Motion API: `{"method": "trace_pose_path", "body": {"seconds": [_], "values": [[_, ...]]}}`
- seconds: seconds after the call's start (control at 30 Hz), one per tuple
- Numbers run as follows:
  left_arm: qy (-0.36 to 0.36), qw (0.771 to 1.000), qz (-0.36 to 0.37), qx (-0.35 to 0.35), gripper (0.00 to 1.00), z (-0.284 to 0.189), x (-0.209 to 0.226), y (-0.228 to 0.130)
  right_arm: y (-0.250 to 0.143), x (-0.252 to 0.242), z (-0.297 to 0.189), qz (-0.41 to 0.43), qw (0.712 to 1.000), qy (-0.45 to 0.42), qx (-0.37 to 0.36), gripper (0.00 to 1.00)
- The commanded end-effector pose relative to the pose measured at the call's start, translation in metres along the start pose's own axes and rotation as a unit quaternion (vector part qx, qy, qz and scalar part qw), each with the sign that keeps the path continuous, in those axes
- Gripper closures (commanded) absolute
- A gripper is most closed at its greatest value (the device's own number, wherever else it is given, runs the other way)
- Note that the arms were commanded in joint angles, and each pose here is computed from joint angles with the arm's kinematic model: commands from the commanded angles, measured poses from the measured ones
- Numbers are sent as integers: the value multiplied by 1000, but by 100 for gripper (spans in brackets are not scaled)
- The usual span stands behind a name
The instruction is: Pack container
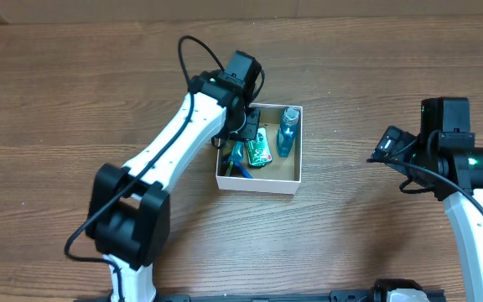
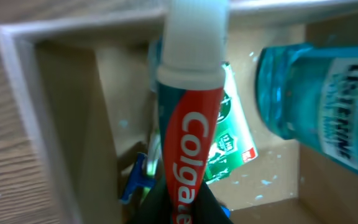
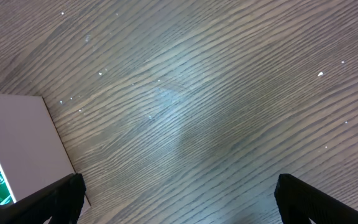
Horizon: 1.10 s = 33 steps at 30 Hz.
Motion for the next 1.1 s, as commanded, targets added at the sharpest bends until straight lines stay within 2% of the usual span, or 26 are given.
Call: {"method": "trace_pose_path", "body": {"seconds": [0.0, 0.03, 0.13, 0.17, 0.3, 0.4, 0.47, 0.53, 0.63, 0.73, 0.77, 0.8, 0.93, 1.07], "values": [[-24, 1000, -10, 16, 67, 4, -4, -1, 1, 0, -2, -1, 1000, 5, -4, 0], [-24, 1000, -6, 14, 57, 1, -4, -2, 1, 0, -2, -1, 1000, 5, -4, 0], [-26, 1000, 7, -11, 41, -25, -6, -1, 1, 0, -2, -1, 1000, 5, -4, 0], [-23, 999, 10, -26, 39, -40, -6, -1, 1, 0, -2, -1, 1000, 5, -4, 0], [57, 992, 5, -114, 34, -118, 6, -11, 1, 0, -2, -1, 1000, 6, -6, 0], [95, 978, -21, -185, 30, -179, 25, -34, 8, 5, -3, 2, 999, 22, -28, 0], [104, 968, -36, -226, 29, -211, 42, -48, 18, 15, -5, -1, 996, 58, -63, 0], [119, 958, -57, -255, 28, -234, 63, -59, 30, 33, -11, -40, 986, 128, -102, 0], [141, 949, -90, -267, 26, -245, 95, -65, 46, 47, -20, -60, 968, 181, -162, 0], [133, 947, -114, -269, 25, -246, 127, -66, 57, 55, -28, -56, 954, 210, -205, 0], [135, 946, -127, -267, 16, -245, 136, -67, 60, 56, -30, -55, 951, 217, -215, 0], [144, 944, -143, -261, 0, -244, 148, -68, 63, 58, -33, -54, 946, 225, -228, 0], [154, 942, -170, -246, 0, -238, 167, -69, 63, 58, -32, -55, 947, 223, -226, 0], [178, 947, -163, -213, 0, -233, 170, -75, 52, 49, -27, -33, 962, 193, -188, 0]]}}
Point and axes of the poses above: each gripper's point midway between its finger pads, its own z axis out along the fingers, its own x axis along the line the jaws close on, y = z × x, the point moved 10 cm from there along -z, back along the fingers, and after that the axes turned 8 degrees about z, right-handed, at the moved point
